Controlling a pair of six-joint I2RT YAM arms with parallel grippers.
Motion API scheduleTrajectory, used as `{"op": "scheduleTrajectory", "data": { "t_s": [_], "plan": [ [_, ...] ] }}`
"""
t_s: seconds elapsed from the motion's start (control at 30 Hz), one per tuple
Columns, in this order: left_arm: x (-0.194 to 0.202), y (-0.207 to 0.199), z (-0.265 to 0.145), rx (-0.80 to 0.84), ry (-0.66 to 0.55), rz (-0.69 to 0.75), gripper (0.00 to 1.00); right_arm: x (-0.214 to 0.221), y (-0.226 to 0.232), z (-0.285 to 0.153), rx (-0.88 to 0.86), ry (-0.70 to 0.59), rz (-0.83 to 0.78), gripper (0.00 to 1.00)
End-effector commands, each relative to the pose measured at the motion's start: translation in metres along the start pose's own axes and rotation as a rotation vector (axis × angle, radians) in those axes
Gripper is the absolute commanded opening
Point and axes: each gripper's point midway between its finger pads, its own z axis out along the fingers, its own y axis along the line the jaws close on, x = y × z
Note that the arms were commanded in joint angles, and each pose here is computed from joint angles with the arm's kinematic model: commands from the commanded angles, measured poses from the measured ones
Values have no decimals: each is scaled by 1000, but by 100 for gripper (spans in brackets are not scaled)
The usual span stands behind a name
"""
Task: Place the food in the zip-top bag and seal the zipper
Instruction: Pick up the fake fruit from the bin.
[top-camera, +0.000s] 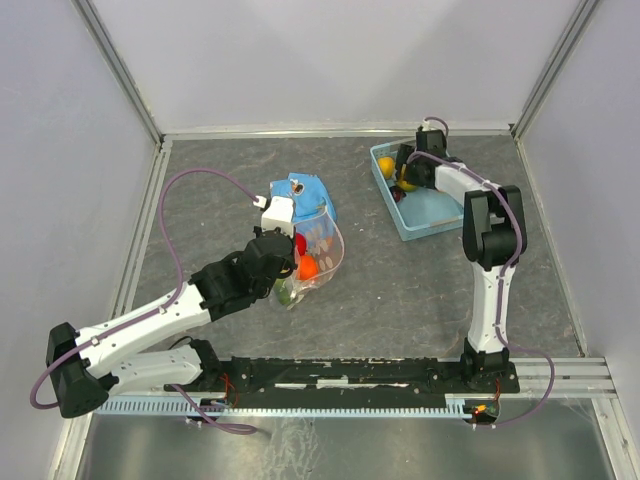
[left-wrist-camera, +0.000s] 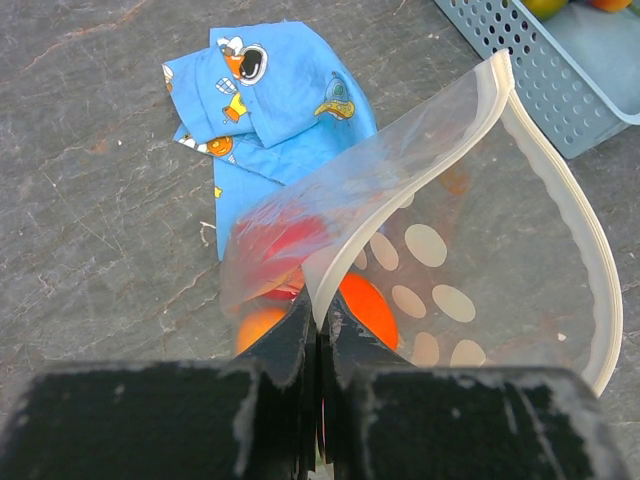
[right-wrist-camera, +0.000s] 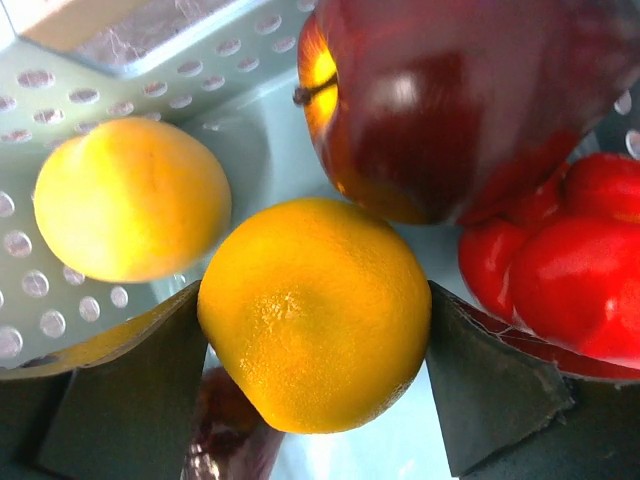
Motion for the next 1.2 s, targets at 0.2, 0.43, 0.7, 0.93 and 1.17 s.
{"op": "scheduleTrajectory", "data": {
  "t_s": [0.2,0.43,0.7,0.93,1.17],
  "plan": [
    [-22,-7,-1,31,-62,-29,3,-27,-1,-71,-21,-105,-16,70],
    [-21,-13,-1,57,-59,-32,3,-12,-3,-114,-42,-113,-8,68],
    [-20,-16,0,66,-49,-28,3,0,5,-175,-91,-154,-27,68],
    [-20,-19,0,85,-48,-30,3,13,26,-226,-150,-195,-76,68],
    [-20,-19,-1,89,-49,-32,3,31,61,-272,-255,-233,-147,68]
  ]
}}
